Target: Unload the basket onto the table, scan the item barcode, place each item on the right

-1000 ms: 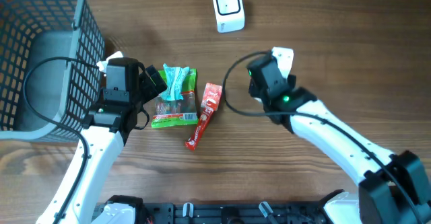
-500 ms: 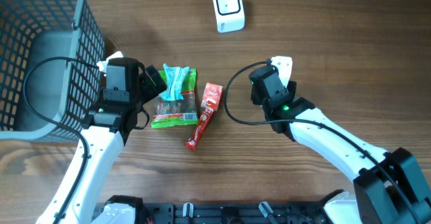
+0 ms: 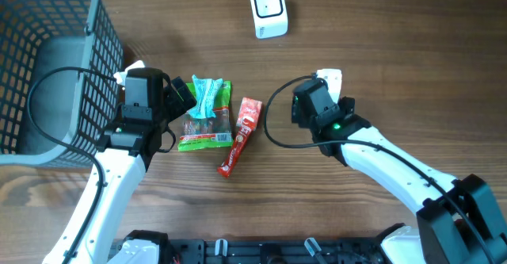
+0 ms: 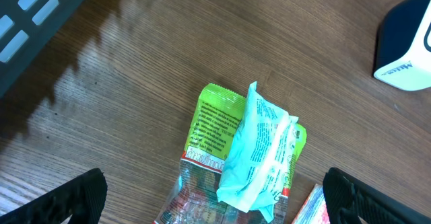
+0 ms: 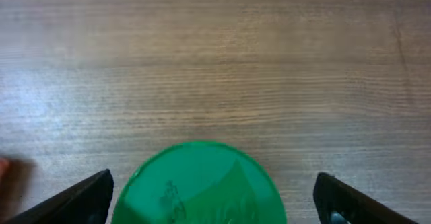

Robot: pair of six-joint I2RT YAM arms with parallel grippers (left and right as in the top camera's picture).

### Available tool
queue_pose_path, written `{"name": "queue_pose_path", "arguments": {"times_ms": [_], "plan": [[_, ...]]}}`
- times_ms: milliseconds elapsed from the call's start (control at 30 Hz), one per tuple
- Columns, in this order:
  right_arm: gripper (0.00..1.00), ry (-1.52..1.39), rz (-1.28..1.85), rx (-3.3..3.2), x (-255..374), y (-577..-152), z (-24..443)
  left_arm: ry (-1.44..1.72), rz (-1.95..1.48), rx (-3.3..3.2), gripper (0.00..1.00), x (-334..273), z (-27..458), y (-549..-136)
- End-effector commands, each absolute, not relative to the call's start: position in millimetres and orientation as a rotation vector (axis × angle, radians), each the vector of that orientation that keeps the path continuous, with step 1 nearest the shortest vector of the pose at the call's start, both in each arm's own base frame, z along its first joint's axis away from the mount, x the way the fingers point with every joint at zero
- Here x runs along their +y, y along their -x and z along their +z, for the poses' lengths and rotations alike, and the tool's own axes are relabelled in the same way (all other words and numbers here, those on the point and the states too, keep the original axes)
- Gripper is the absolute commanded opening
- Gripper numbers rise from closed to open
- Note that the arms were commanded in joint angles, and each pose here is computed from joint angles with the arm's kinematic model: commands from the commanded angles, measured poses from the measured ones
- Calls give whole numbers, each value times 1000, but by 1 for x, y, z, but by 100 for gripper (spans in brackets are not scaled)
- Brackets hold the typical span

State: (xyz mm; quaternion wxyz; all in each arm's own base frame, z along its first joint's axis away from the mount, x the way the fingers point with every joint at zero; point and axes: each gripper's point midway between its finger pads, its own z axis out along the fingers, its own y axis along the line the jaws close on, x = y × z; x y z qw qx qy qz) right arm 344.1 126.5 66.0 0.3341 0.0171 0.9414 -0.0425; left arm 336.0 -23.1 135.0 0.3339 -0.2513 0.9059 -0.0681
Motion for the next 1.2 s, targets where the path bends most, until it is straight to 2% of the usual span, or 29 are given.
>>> {"name": "queue_pose_path", "arguments": {"times_ms": [0, 167, 200, 333, 533, 667, 733, 767, 867, 933, 1167], "plan": [[96, 71, 87, 2502, 150, -353, 116, 650, -165, 2352, 100, -20, 139, -338], [96, 57, 247, 2728, 135, -339, 195, 650, -164, 2352, 100, -20, 139, -338], [96, 84, 253, 2790, 131, -335, 195, 650, -164, 2352, 100, -20, 139, -338], [100, 242, 243, 2986, 135, -330, 143, 650, -164, 2352, 100, -20, 139, -338], [99, 255, 135, 3224, 135, -333, 50, 650, -165, 2352, 100, -20, 139, -338], [90, 277, 132, 3226, 142, -335, 35, 650, -164, 2352, 100, -20, 139, -338], [92, 256, 84, 3227, 138, -334, 31, 650, -165, 2352, 100, -20, 139, -338], [100, 218, 39, 3232, 133, -332, 28, 650, -165, 2352, 100, -20, 139, -338], [100, 216, 35, 3245, 131, -327, 21, 650, -165, 2352, 100, -20, 139, -338], [81, 216, 35, 3245, 131, -327, 21, 650, -165, 2352, 100, -20, 139, -338], [79, 142, 32, 3222, 132, -333, 20, 650, -165, 2352, 100, -20, 139, -338]]}}
